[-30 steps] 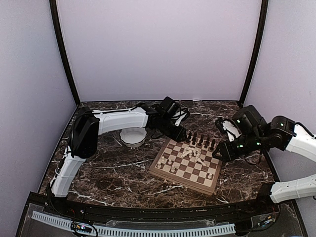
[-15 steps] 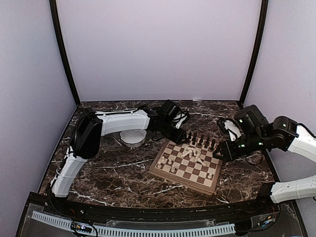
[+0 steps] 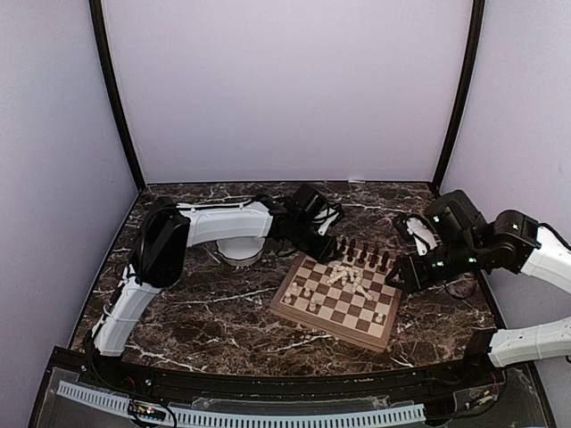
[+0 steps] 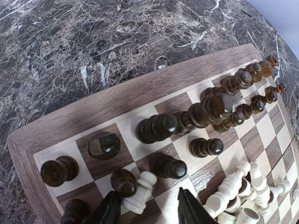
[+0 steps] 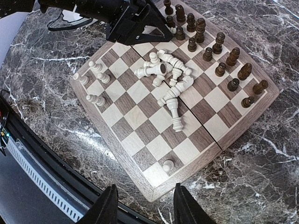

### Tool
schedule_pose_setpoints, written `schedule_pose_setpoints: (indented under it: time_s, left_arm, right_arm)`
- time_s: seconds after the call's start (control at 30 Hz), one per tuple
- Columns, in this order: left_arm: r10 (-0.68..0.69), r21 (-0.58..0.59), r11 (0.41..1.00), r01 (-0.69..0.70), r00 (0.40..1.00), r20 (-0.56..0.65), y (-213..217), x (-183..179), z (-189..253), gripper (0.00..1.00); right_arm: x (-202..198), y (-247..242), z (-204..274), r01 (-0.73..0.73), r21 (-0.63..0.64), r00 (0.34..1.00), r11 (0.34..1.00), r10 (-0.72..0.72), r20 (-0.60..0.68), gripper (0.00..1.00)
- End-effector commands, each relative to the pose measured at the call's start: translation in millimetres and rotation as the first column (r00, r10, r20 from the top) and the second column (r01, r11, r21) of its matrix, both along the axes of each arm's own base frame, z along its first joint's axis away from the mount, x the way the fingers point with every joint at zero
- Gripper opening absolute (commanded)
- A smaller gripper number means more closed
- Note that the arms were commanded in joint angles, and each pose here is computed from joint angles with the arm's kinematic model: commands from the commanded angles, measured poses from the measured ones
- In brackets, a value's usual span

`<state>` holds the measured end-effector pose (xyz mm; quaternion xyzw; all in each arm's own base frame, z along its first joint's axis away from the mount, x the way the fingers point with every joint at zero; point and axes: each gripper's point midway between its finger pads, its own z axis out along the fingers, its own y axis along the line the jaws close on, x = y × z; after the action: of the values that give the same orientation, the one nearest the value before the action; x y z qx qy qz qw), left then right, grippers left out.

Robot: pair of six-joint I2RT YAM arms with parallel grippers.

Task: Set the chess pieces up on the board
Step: Pick up the pawn from the chessboard.

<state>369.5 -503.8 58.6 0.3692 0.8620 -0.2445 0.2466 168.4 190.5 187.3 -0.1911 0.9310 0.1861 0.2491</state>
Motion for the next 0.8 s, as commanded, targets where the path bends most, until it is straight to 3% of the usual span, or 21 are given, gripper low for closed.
schedule_pose_setpoints:
  time_s: [0.0, 0.77]
  left_arm:
    - [-0.018, 0.006, 1.0, 0.018, 1.0, 0.004, -2.0, -2.6, -2.6, 0.43]
    - [-0.01, 0.075, 0.997, 0.01, 1.0, 0.007, 17.4, -8.3, -1.6, 0.12]
  right_arm:
    - [-0.9, -4.3, -1.5, 0.014, -0.001, 1.0, 1.0, -0.014, -0.003, 0.42]
    - [4.8, 2.9, -6.8, 0.023, 0.019, 1.0, 1.0, -0.023, 0.0, 0.42]
